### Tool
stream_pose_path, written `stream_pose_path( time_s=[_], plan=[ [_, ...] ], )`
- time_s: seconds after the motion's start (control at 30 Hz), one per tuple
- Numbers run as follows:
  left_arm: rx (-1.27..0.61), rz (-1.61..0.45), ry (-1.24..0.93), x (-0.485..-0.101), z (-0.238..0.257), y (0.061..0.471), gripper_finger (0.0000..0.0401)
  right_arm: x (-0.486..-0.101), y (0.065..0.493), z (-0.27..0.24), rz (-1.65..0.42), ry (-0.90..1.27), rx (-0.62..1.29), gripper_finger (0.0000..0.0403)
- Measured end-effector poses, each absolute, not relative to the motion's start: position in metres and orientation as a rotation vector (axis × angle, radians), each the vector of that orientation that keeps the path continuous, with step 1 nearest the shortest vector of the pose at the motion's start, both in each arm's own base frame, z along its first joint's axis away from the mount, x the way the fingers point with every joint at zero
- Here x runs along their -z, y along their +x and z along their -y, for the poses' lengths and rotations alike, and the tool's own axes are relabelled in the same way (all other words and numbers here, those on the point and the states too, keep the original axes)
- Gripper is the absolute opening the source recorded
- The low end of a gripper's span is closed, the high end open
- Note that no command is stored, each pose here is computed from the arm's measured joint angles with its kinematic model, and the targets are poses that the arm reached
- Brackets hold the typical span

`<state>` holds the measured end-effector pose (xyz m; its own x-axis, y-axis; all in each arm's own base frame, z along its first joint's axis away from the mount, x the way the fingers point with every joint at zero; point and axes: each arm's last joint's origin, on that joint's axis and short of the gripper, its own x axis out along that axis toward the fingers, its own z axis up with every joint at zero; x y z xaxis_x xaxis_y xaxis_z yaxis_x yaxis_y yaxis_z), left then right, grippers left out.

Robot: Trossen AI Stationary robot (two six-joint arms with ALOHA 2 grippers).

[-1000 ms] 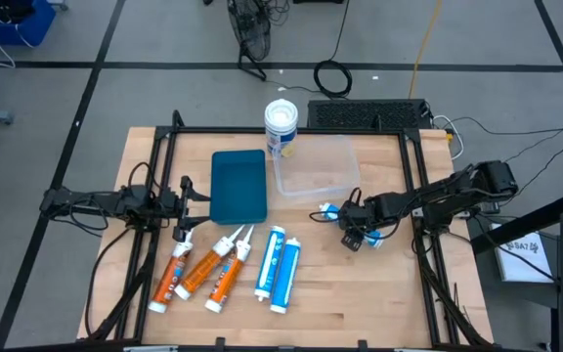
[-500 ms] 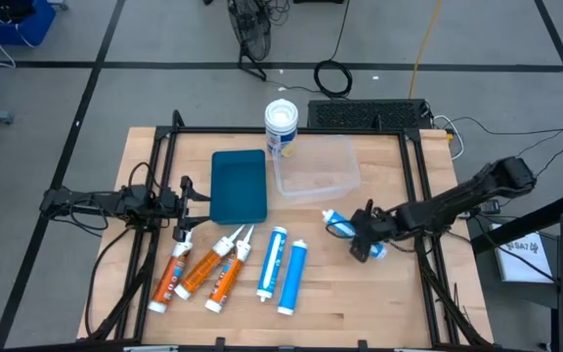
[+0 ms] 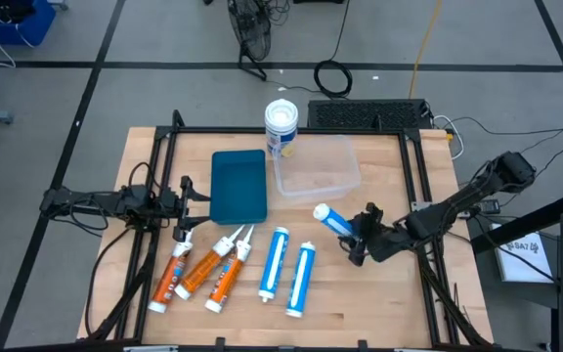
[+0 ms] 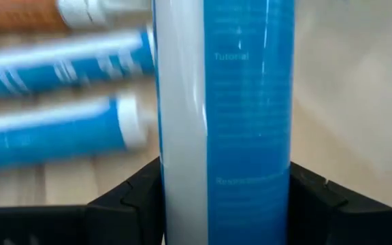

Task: Pick & place silicon tubes, Sealant and Lysol wipes
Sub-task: Put the blue caulk tube into the blue bin

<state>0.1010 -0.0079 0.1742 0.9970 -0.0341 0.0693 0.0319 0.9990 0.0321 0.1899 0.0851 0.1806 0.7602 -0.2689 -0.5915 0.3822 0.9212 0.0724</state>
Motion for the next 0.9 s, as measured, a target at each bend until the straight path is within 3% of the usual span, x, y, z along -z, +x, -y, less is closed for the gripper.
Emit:
stream_pose_path(
  time_s=[0.2, 0.4, 0.57, 0.9],
  plan=[
    [0.033, 0.07, 0.031, -0.174, 0.008, 0.101, 0.0253, -0.19, 0.198, -0.094, -0.45, -0.003, 0.238, 0.0202],
    [0.033, 0.07, 0.031, -0.174, 0.008, 0.101, 0.0253, -0.2, 0.209, -0.087, -0.237, -0.185, -0.007, 0.0202],
    [0.033, 0.07, 0.031, -0.174, 0.008, 0.101, 0.0253, -0.198, 0.213, -0.063, -0.112, -0.251, -0.138, 0.0202],
    [0.033, 0.07, 0.031, -0.174, 0.008, 0.101, 0.0253, -0.198, 0.218, -0.014, -0.03, -0.252, -0.189, 0.0202]
  ],
)
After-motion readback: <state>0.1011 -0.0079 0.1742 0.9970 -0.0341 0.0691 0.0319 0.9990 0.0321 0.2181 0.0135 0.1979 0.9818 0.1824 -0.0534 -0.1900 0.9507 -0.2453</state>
